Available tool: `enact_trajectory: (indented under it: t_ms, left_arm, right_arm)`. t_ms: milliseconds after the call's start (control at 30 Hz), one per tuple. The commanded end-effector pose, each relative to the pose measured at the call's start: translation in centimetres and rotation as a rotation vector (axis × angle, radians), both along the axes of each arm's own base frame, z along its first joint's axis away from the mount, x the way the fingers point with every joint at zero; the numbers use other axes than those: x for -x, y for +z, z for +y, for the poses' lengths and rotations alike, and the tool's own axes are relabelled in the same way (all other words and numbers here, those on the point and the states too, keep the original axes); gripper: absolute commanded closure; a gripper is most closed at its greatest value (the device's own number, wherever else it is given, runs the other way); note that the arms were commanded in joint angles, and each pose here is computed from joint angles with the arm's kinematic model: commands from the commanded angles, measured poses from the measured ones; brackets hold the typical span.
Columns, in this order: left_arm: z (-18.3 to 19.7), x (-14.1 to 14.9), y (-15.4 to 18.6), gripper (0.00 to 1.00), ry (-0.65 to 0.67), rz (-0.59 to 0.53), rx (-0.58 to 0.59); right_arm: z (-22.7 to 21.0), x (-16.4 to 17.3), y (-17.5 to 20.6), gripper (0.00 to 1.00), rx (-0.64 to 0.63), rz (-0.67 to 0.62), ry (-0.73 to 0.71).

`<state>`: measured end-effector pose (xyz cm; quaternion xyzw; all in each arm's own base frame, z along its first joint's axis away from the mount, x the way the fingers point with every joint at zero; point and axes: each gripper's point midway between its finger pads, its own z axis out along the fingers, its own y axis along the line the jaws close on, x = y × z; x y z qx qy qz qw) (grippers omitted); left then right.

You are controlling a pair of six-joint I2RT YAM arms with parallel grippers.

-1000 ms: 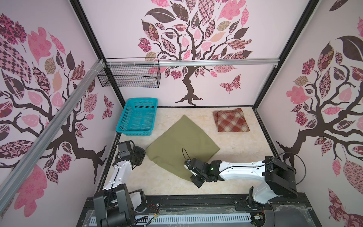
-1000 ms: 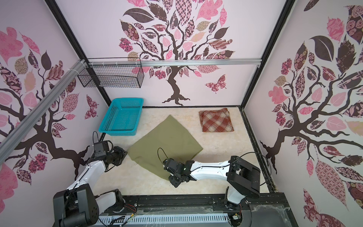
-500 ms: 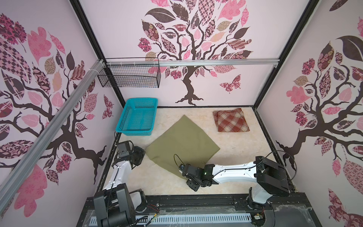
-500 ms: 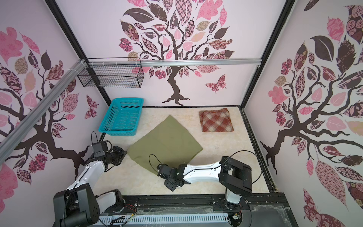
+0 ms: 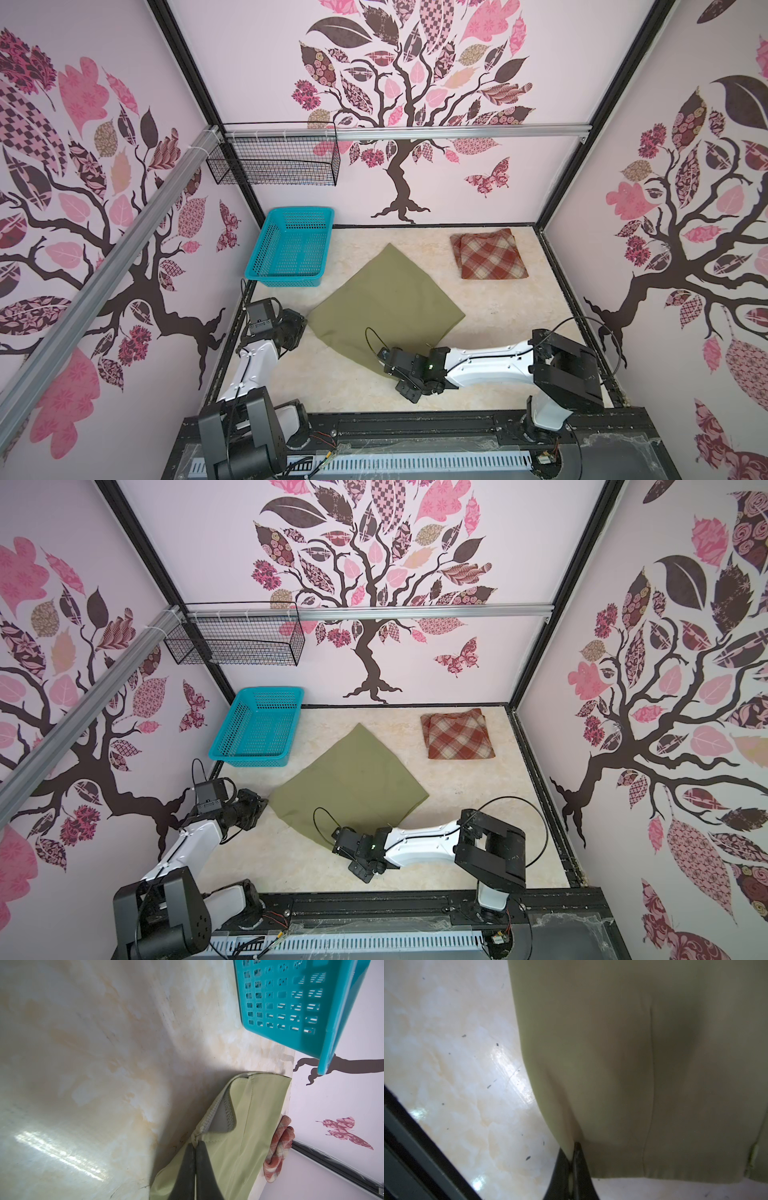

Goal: Fold and stack skirts
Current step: Fold the skirt at the center of the table.

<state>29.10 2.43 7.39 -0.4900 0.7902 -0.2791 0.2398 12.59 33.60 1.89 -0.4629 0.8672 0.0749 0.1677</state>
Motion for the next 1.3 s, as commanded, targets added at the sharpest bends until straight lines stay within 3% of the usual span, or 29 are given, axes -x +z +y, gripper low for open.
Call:
enact_trajectory:
  t_ms: [0,600,1267]
  left_arm:
    - [0.2,-0.2,1.1,1.0,0.015,-0.029,0.009]
    - [1.6,-0.7,12.8,1.0,0.069,-0.239,-0.1]
    - [1.3,1.6,17.8,1.0,0.102,-0.328,-0.133]
  right_arm:
    - [0.0,1.1,0.3,1.0,0.004,0.045,0.043]
    - [-0.7,2.6,9.9,1.0,-0.259,0.05,0.012]
    - [1.3,8.9,11.4,1.0,-0.351,0.112,0.114]
